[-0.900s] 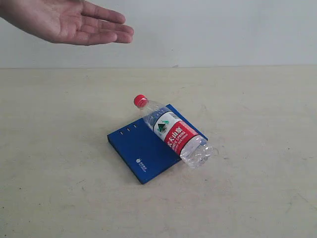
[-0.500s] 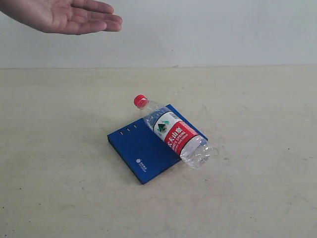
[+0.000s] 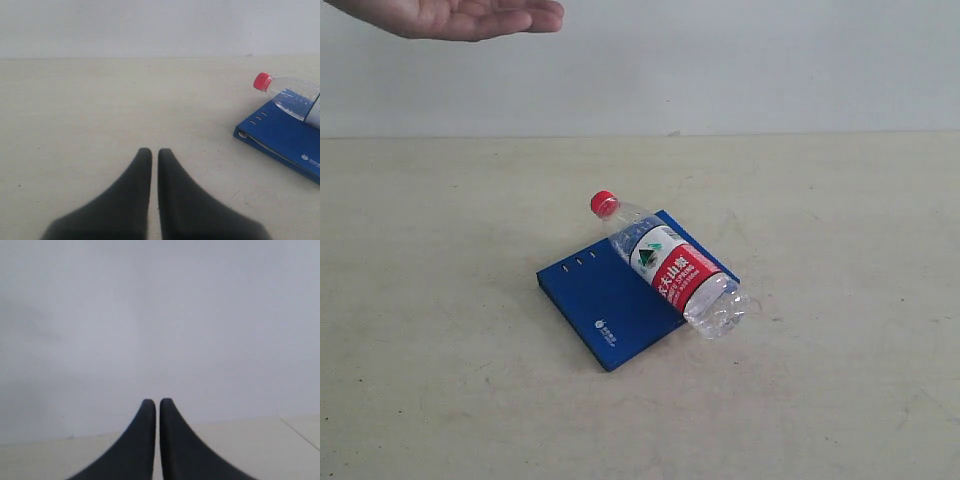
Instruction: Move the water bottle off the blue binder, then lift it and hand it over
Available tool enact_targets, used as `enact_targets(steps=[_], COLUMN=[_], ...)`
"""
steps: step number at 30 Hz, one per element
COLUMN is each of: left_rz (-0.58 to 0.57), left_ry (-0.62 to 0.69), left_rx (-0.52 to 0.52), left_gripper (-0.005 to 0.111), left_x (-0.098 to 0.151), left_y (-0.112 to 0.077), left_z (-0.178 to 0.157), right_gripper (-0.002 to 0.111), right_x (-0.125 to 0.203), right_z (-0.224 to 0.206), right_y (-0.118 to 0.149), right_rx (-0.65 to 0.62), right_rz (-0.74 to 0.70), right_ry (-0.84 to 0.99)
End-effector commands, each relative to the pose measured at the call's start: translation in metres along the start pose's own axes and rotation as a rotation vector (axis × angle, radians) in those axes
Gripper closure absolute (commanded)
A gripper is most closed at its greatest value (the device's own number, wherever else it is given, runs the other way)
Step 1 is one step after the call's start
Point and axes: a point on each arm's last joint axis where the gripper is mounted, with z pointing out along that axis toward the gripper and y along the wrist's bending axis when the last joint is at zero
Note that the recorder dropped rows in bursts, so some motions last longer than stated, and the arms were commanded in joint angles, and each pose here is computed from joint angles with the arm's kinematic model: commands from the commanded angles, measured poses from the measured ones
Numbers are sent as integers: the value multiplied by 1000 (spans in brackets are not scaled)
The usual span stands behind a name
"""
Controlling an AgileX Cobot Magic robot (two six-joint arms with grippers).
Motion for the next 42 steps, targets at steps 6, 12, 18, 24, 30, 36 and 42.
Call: enact_targets(steps=[6,12,18,24,30,36,42], left_rz=[9,9,9,9,9,9,9], left_ry=[-16,-16,-16,-16,-16,-16,-16], left_rx=[-2,-2,-2,-2,-2,-2,-2], left_gripper=[102,102,102,102,102,102,102], left_x=[-2,-2,-2,-2,-2,-2,-2], left_y=[0,0,0,0,0,0,0], left_z=[0,0,0,0,0,0,0], right_gripper=[108,108,108,108,108,108,108], right_x=[-19,-10,-11,-44,-66,-43,5], right_z=[-2,-2,-2,-5,18,88,156], right_y=[4,15,14,21,40,64,80], right_rx=[-99,-185,-178,-246,-443,-710,-987], right_rz=[494,350,369,292,293,206,309], right_ry=[-193,-77,-93,-181,-155,243,506])
